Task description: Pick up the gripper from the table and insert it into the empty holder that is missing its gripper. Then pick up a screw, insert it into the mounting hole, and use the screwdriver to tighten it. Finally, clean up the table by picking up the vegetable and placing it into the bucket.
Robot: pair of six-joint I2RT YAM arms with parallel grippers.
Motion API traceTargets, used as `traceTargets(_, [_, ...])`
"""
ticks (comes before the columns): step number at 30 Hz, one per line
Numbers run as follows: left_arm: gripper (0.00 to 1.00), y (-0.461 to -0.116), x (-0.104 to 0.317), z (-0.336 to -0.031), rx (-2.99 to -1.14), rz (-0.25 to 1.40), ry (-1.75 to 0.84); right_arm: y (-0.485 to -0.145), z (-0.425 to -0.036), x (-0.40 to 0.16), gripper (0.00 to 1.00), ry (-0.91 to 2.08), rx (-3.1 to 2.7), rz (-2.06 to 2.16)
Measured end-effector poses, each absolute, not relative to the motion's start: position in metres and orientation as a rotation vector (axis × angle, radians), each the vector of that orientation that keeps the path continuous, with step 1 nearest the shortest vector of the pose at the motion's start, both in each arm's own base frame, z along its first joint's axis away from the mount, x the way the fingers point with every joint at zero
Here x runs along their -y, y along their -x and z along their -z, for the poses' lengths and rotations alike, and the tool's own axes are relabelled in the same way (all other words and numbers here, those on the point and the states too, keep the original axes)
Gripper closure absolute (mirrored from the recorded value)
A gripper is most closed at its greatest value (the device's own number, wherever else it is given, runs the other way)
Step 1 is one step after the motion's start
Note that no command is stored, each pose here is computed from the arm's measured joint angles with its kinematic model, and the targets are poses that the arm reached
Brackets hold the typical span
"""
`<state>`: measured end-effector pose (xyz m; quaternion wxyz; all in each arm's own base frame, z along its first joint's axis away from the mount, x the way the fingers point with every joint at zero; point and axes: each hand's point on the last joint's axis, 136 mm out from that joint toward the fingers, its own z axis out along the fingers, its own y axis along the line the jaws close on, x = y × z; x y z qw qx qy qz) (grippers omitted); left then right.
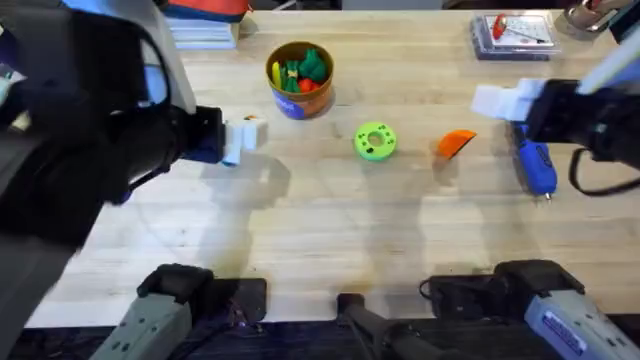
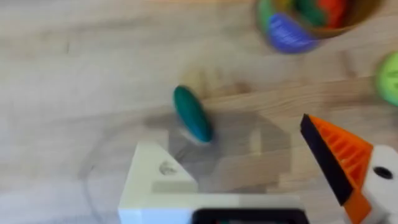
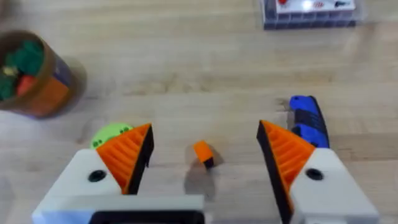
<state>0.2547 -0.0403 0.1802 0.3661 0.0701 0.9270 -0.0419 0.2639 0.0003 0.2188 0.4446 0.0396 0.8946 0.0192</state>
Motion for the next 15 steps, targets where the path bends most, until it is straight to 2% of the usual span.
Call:
traceTargets(2, [0.015, -0.249, 0.052, -0.2, -2.292, 0.149, -0.249, -0.259, -0.23, 0.0, 0.008, -0.113, -2.169, -0.058])
traceTargets(3, [0.015, -0.242, 0.066, -0.242, -2.091, 0.195, -0.316, -0.25, -0.245, 0.0, 0.008, -0.13, -2.105, -0.073])
traceTargets(5, [0.015, -0.243, 0.067, -0.255, -2.031, 0.205, -0.319, -0.249, -0.247, 0.0, 0.008, -0.133, -2.098, -0.075])
traceTargets(9, [0.015, -0.245, 0.073, -0.268, -1.975, 0.233, -0.333, -0.249, -0.247, 0.0, 0.008, -0.135, -2.098, -0.076])
traceTargets(15, [0.015, -0.239, 0.075, -0.259, -2.014, 0.253, -0.347, -0.249, -0.247, 0.0, 0.007, -0.137, -2.098, -0.077])
